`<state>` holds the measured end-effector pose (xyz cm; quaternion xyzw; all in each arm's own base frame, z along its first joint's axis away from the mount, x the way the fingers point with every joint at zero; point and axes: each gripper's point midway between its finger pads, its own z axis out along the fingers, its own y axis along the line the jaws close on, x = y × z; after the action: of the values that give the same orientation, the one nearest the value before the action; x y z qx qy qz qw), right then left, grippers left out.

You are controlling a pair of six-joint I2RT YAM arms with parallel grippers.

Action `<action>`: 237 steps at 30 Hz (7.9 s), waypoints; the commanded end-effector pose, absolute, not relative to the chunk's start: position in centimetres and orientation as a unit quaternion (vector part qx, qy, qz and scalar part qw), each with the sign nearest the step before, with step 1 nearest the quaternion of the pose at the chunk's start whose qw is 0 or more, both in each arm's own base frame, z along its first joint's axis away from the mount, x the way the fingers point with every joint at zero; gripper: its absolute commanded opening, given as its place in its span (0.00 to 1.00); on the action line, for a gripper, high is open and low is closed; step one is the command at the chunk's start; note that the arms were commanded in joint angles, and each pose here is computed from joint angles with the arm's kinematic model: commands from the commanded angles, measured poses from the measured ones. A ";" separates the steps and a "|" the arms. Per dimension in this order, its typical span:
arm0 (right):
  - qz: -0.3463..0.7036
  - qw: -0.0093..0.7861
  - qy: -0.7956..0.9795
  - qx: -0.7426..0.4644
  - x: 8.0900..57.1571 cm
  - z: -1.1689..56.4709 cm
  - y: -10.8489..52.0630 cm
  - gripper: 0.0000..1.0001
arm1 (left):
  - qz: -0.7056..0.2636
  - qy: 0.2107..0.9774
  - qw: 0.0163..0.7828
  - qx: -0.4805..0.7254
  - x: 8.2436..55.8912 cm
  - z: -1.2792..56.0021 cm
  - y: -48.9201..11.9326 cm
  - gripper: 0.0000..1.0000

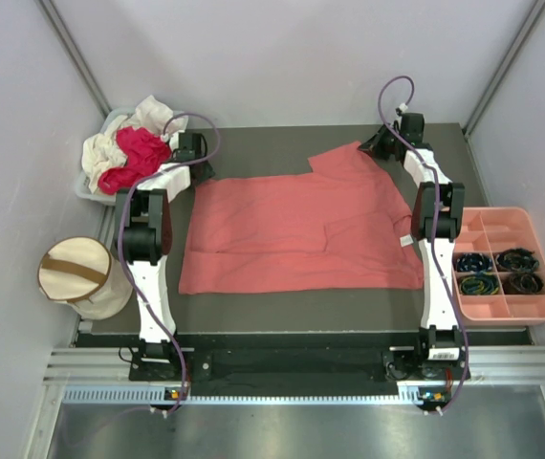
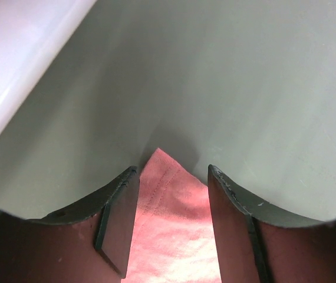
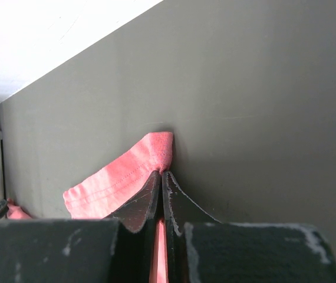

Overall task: Fold and stack the t-shirts
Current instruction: Grap the side of the flattened tshirt furthest away from the robot with both arms

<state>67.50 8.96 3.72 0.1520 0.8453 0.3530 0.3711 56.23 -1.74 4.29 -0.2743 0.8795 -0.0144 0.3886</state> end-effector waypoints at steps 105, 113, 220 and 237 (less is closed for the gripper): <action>0.362 0.368 0.839 0.174 67.4 4.1 7.4 0.00 | 0.127 0.898 0.314 -0.281 52.1 1.5 7.5 0.00; 0.364 0.367 0.838 0.176 67.4 4.1 7.3 0.00 | 0.130 0.867 0.383 -0.291 52.3 7.9 8.0 0.60; 0.381 0.363 0.830 0.184 67.4 4.1 7.0 0.00 | 0.103 0.897 0.411 -0.121 56.2 4.6 -1.8 0.62; 0.382 0.361 0.830 0.187 67.4 3.9 6.9 0.00 | 0.104 0.898 0.410 -0.126 56.4 4.4 -1.2 0.41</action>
<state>67.31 8.14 3.82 0.1816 0.8309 0.3874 0.3558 55.41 -1.95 3.77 -0.1171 0.9042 0.1021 0.3979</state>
